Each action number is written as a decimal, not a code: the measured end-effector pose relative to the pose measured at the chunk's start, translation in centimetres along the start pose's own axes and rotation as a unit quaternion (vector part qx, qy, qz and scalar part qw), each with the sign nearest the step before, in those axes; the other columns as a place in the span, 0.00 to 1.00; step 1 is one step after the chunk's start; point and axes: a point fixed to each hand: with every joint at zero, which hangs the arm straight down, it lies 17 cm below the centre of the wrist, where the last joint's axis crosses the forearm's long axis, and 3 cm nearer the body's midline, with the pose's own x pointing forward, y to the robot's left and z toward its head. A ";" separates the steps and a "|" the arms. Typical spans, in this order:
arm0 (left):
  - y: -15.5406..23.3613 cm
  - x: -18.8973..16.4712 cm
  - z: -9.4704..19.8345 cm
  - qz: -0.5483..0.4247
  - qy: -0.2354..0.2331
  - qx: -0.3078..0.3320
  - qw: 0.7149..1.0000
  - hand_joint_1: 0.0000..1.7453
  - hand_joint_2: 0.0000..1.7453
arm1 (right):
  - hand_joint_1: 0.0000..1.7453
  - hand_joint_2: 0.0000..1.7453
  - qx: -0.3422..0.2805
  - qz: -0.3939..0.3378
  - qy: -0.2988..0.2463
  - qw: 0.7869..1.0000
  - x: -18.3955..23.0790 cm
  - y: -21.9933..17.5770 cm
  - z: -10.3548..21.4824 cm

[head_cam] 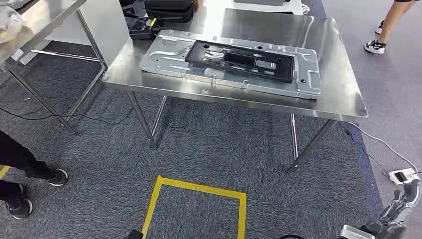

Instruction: Take the parts from the cabinet and place them on the table.

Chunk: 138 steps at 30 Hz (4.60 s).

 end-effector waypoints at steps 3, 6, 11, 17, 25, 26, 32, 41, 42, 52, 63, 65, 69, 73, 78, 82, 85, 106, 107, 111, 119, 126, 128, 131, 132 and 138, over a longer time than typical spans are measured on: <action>0.1 0.0 0.0 0.002 0.000 0.002 1.000 0.00 0.00 | 0.00 0.00 0.009 -0.002 0.016 1.000 -0.7 0.2 0.4; 0.1 0.0 0.0 0.004 0.002 0.004 1.000 0.00 0.00 | 0.00 0.00 0.022 0.007 0.045 0.999 -2.8 0.3 1.1; 0.1 -0.3 0.1 0.005 0.007 0.004 1.000 0.00 0.00 | 0.00 0.00 0.082 0.048 0.115 0.989 -10.7 1.4 4.4; 0.2 -0.9 0.2 0.010 0.015 0.008 1.000 0.00 0.00 | 0.00 0.00 0.100 0.124 0.250 0.955 -21.8 -1.1 11.5; 0.4 -1.3 0.3 0.013 0.023 0.015 1.000 0.00 0.00 | 0.00 0.00 0.116 0.145 0.612 0.769 -30.8 -3.2 33.7; 0.3 -1.3 0.4 0.014 0.024 0.015 1.000 0.00 0.00 | 0.00 0.00 0.113 0.138 0.658 0.732 -30.6 -3.2 36.6; 0.2 -1.1 0.3 0.017 0.023 0.015 0.999 0.00 0.00 | 0.00 0.00 0.122 0.092 0.755 0.638 -28.3 -1.1 43.6; 0.2 -0.6 0.2 0.012 0.016 0.011 1.000 0.00 0.00 | 0.00 0.00 0.172 0.052 0.752 0.634 -27.1 2.3 44.2; 0.1 -0.7 0.2 0.012 0.016 0.010 1.000 0.00 0.00 | 0.00 0.00 0.176 0.049 0.751 0.635 -27.0 2.5 44.2; -0.1 -0.6 0.2 0.012 0.016 0.006 1.000 0.00 0.00 | 0.00 0.00 0.188 0.036 0.744 0.640 -26.9 3.4 43.9; -0.2 -0.5 0.3 0.010 0.013 0.003 1.000 0.00 0.00 | 0.00 0.00 0.192 0.030 0.750 0.632 -27.0 3.7 43.9; -0.1 -0.3 0.2 0.010 0.010 0.005 1.000 0.00 0.00 | 0.00 0.00 0.193 0.031 0.753 0.629 -26.9 3.6 44.2; 0.1 0.1 0.0 0.010 0.005 0.009 1.000 0.00 0.00 | 0.00 0.00 0.194 0.030 0.757 0.623 -26.8 3.6 44.4; 0.0 -0.4 0.2 0.012 0.012 0.009 1.000 0.00 0.00 | 0.00 0.00 0.197 0.032 0.762 0.616 -26.7 3.5 44.8; 0.0 -0.7 0.3 0.013 0.016 0.009 1.000 0.00 0.00 | 0.00 0.00 0.200 0.029 0.764 0.613 -26.5 3.8 44.9; 0.1 -0.7 0.2 0.013 0.019 0.011 1.000 0.00 0.00 | 0.00 0.00 0.204 0.031 0.766 0.609 -26.3 3.5 45.5; 0.1 -0.9 0.3 0.014 0.020 0.012 1.000 0.00 0.00 | 0.00 0.00 0.205 0.031 0.765 0.610 -26.3 3.6 45.4; -0.2 -0.7 0.5 0.016 0.015 0.010 1.000 0.00 0.00 | 0.00 0.00 0.221 0.031 0.770 0.597 -26.0 3.8 46.0; -0.2 -0.7 0.5 0.016 0.015 0.010 1.000 0.00 0.00 | 0.00 0.00 0.222 0.031 0.770 0.597 -26.0 3.9 46.0; 0.0 -0.6 0.3 0.018 0.015 0.012 1.000 0.00 0.00 | 0.00 0.00 0.226 0.028 0.771 0.595 -25.8 4.0 46.2; -0.1 -0.8 0.5 0.021 0.018 0.013 1.000 0.00 0.00 | 0.00 0.00 0.230 0.022 0.768 0.597 -25.8 4.3 46.0; 0.1 -0.4 0.2 0.023 0.015 0.015 1.000 0.00 0.00 | 0.00 0.00 0.234 0.021 0.762 0.604 -25.9 4.6 45.5; 0.2 -0.1 0.1 0.023 0.012 0.017 1.000 0.00 0.00 | 0.00 0.00 0.234 0.024 0.764 0.601 -26.0 4.3 45.7; 0.2 -0.2 0.1 0.023 0.012 0.017 1.000 0.00 0.00 | 0.00 0.00 0.233 0.025 0.766 0.599 -26.1 4.3 45.7; 0.1 -0.3 0.2 0.022 0.013 0.016 1.000 0.00 0.00 | 0.00 0.00 0.233 0.026 0.766 0.599 -26.0 4.3 45.7; -0.1 -0.6 0.4 0.016 0.015 0.012 1.000 0.00 0.00 | 0.00 0.00 0.236 0.028 0.769 0.594 -25.9 4.1 46.0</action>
